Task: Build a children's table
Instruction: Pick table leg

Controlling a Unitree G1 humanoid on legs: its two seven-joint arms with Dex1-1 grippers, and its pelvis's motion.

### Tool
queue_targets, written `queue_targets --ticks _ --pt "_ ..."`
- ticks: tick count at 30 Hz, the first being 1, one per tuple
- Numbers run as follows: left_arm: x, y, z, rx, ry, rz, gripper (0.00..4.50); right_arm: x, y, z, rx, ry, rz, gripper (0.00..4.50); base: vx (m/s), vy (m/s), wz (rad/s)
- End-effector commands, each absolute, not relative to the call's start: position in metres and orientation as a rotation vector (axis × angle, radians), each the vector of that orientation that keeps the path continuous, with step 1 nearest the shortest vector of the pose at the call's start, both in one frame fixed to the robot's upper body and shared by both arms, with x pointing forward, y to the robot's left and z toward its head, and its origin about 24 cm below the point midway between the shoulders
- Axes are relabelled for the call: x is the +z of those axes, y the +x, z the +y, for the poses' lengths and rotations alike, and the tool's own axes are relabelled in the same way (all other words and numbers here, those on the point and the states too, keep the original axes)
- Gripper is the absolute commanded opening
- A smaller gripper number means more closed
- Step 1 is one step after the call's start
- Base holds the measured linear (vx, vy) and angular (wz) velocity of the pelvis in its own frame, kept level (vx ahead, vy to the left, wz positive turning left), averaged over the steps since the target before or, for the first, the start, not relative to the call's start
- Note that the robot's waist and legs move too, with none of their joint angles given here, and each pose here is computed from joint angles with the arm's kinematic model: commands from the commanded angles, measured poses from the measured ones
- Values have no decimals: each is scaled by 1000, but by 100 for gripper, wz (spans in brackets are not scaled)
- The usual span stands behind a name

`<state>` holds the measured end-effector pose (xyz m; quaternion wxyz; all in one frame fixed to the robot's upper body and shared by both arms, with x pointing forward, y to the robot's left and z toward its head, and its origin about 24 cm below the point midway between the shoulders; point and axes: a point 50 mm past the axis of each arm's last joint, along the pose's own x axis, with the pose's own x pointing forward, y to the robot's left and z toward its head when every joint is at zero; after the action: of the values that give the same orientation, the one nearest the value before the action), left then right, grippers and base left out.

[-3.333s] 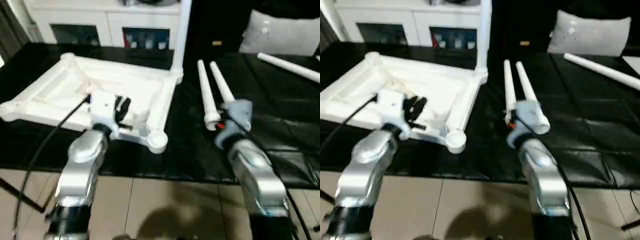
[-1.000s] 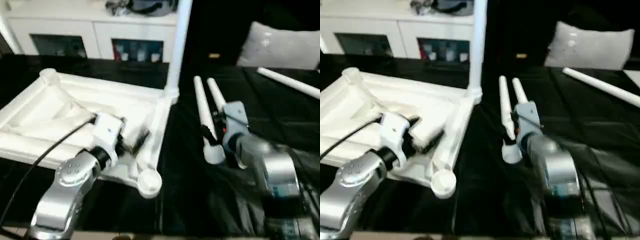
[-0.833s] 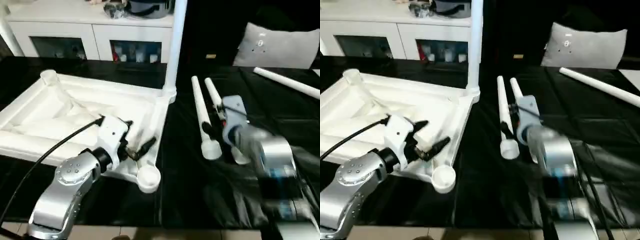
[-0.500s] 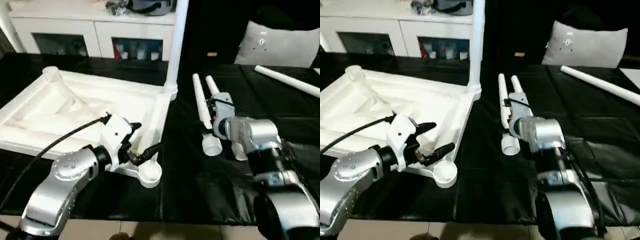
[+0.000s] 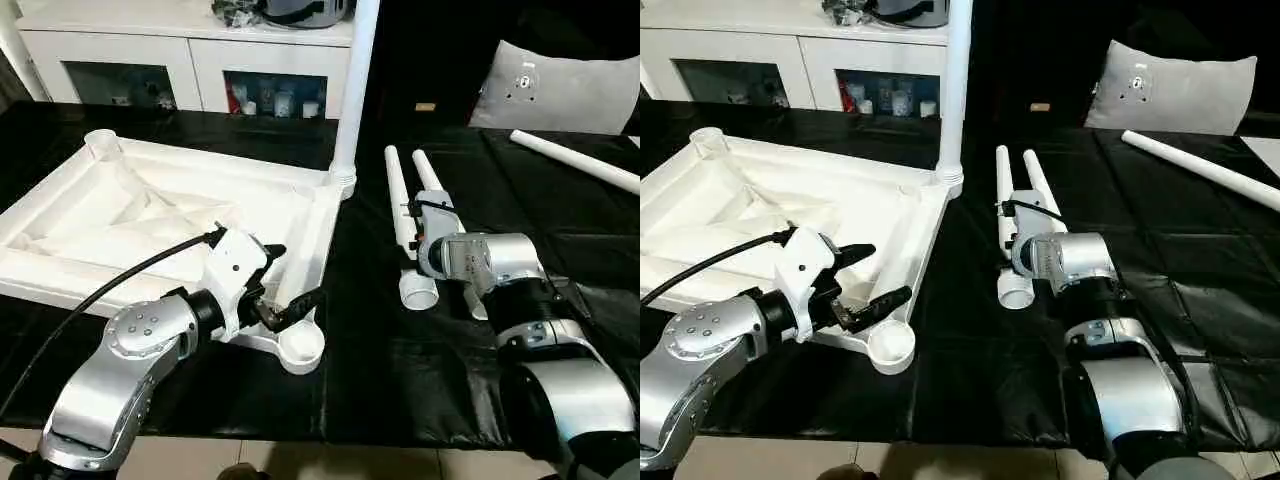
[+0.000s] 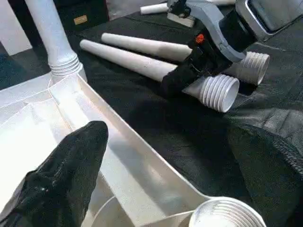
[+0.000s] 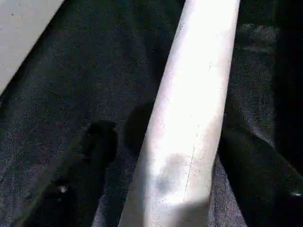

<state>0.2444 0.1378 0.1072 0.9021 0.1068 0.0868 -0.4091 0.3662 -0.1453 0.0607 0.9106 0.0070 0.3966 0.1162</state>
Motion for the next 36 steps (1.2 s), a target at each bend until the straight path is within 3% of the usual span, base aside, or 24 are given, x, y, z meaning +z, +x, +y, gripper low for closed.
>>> queue_targets --ticks 1,13,23,29,34,36 --pt "109 244 135 -860 233 173 450 49 360 -151 219 24 876 329 0 0 0" --pt "108 245 131 -869 240 166 450 46 362 -154 214 42 896 226 0 0 0" --pt "109 248 133 -836 257 153 450 45 362 -158 200 45 888 192 0 0 0" --pt "111 252 135 -828 258 148 450 53 366 -163 148 92 814 189 0 0 0" --pt "115 258 135 -788 231 126 450 69 371 -169 116 182 666 188 0 0 0" --pt "117 262 134 -763 220 113 450 81 372 -170 130 249 553 188 0 0 0"
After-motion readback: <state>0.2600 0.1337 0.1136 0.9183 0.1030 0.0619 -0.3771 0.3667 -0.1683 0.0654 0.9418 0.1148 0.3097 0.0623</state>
